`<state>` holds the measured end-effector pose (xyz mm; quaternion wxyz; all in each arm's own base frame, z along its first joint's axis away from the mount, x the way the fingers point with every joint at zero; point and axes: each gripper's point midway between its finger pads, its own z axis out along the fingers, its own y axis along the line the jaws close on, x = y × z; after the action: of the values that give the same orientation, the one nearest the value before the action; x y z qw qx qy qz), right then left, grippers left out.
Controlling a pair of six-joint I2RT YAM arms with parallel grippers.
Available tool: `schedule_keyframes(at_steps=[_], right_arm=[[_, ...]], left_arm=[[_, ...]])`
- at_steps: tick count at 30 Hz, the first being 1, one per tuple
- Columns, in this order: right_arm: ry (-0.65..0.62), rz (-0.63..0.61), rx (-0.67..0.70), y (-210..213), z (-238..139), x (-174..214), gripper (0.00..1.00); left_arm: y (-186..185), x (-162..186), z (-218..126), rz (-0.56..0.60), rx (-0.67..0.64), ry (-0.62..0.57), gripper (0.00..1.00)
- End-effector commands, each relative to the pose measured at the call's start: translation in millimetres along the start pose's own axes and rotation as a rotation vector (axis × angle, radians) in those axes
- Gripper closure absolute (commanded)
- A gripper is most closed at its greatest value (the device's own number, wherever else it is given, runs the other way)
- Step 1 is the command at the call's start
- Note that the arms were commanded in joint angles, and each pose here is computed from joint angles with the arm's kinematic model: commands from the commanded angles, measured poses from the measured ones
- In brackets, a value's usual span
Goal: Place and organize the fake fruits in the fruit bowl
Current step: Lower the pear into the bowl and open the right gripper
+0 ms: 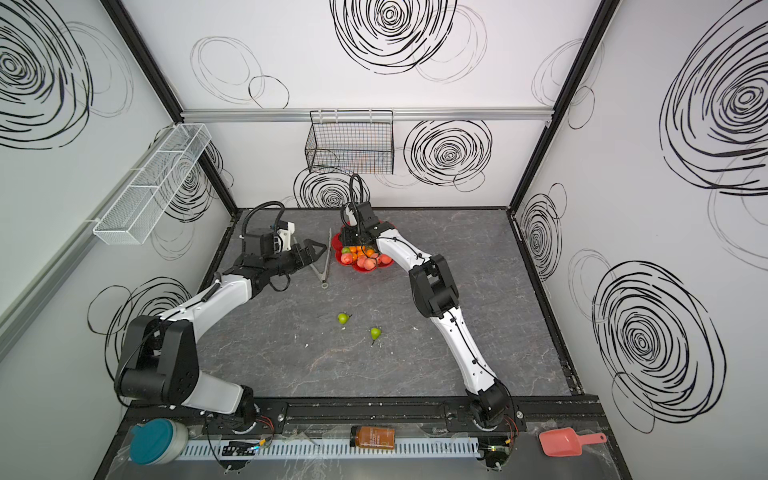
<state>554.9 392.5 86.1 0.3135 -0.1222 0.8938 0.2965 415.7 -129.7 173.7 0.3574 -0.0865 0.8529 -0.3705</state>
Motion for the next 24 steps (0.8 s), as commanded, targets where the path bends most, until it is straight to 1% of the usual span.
schedule_keyframes(at_steps=[1,5,10,14,20,24], right_arm=[[-0.031,-0.008,-0.009,2.0,-6.8,-15.7,0.56],[-0.052,-0.027,-0.008,9.0,-23.6,-30.6,0.57],[-0.083,-0.080,0.003,27.1,-59.6,-49.7,0.57],[-0.104,-0.112,0.028,37.1,-90.8,-51.6,0.58],[-0.156,-0.115,0.058,37.0,-137.0,-31.5,0.57],[-0.168,-0.079,0.059,34.4,-164.7,-6.3,0.55]], left_arm=[[-5.0,-11.0,0.4,0.025,0.031,-0.032,0.04],[-6.1,-10.0,-1.9,0.030,0.028,-0.032,0.04],[-15.0,-0.5,-8.1,0.078,-0.002,-0.017,0.04],[-29.0,10.9,-20.7,0.103,-0.008,-0.012,0.04],[-33.6,32.2,-41.2,0.093,-0.033,0.000,0.04],[-40.2,49.2,-53.7,0.096,-0.036,0.000,0.04]])
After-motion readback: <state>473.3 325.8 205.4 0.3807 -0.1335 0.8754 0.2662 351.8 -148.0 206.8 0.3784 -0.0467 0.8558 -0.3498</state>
